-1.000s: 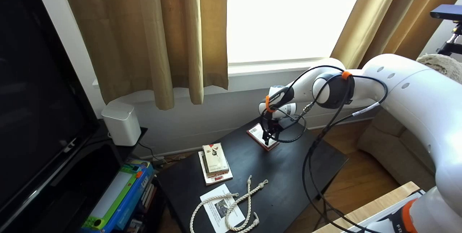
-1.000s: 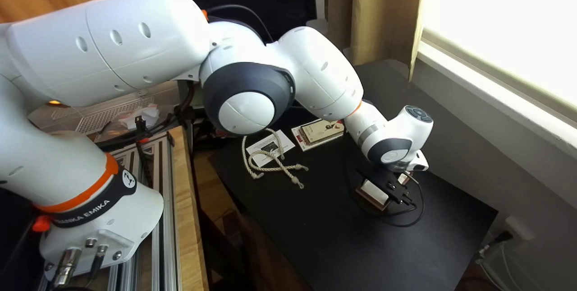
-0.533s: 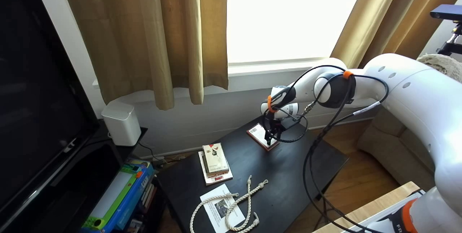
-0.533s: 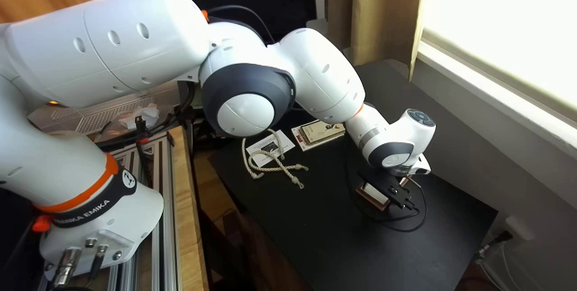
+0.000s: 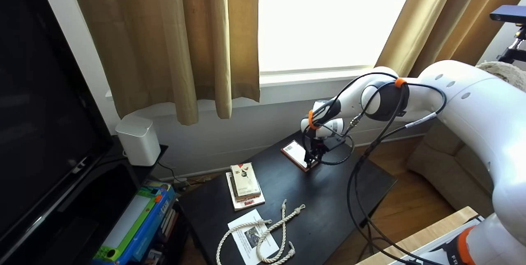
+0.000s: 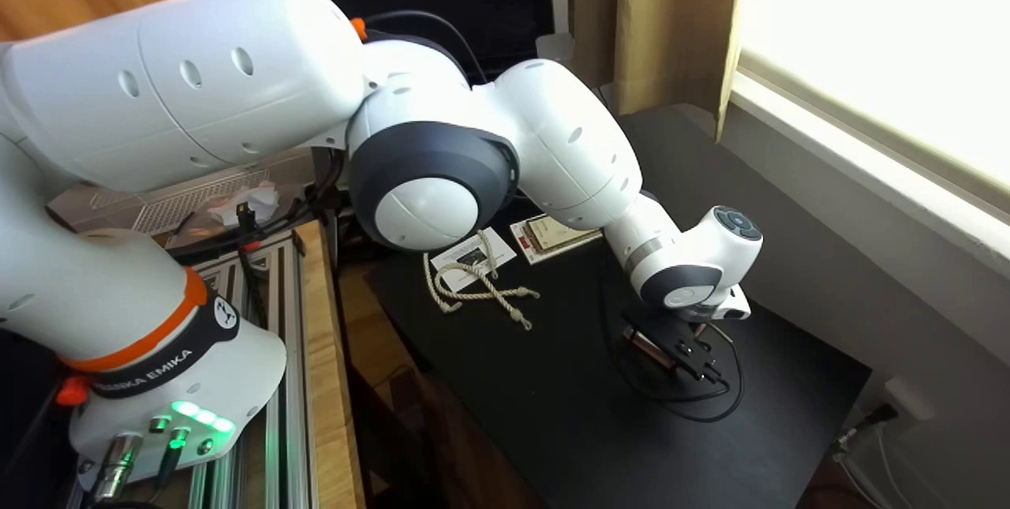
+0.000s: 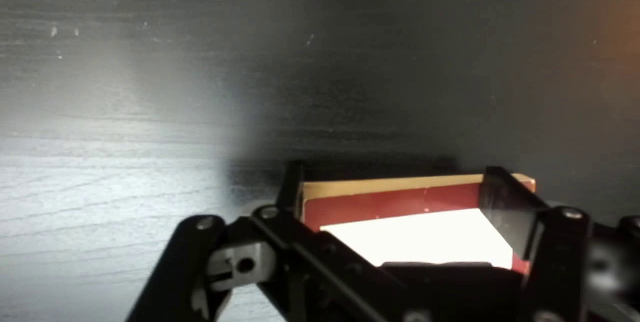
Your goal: Pick up the book on the right and flip it to make the book cover face up
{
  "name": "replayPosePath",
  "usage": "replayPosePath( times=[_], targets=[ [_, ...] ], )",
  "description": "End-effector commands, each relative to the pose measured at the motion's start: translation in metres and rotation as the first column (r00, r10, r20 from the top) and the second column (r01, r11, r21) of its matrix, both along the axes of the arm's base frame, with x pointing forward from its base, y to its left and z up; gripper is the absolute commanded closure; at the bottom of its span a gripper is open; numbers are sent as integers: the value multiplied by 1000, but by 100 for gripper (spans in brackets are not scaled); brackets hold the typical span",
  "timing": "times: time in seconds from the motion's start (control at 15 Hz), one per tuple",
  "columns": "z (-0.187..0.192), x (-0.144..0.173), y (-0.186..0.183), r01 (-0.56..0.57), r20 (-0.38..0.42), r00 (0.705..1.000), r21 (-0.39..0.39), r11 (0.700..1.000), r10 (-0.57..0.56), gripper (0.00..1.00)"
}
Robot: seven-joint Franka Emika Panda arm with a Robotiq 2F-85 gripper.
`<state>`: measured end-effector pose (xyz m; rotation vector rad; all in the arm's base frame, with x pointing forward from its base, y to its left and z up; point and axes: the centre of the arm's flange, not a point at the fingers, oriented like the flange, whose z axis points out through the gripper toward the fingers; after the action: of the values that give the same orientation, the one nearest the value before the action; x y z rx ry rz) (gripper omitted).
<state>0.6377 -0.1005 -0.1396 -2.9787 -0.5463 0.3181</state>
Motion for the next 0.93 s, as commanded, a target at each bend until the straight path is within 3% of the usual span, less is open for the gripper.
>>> replayPosePath(
  times=[0.0, 0.53, 0.87],
  targets=[
    [-11, -9, -7, 3, 10, 1000, 31, 1000, -3, 40],
    [3, -7, -19, 0, 22, 1000, 9, 1000, 0, 98],
    [22, -4, -12, -23, 29, 999, -33, 999, 24, 99]
  ],
)
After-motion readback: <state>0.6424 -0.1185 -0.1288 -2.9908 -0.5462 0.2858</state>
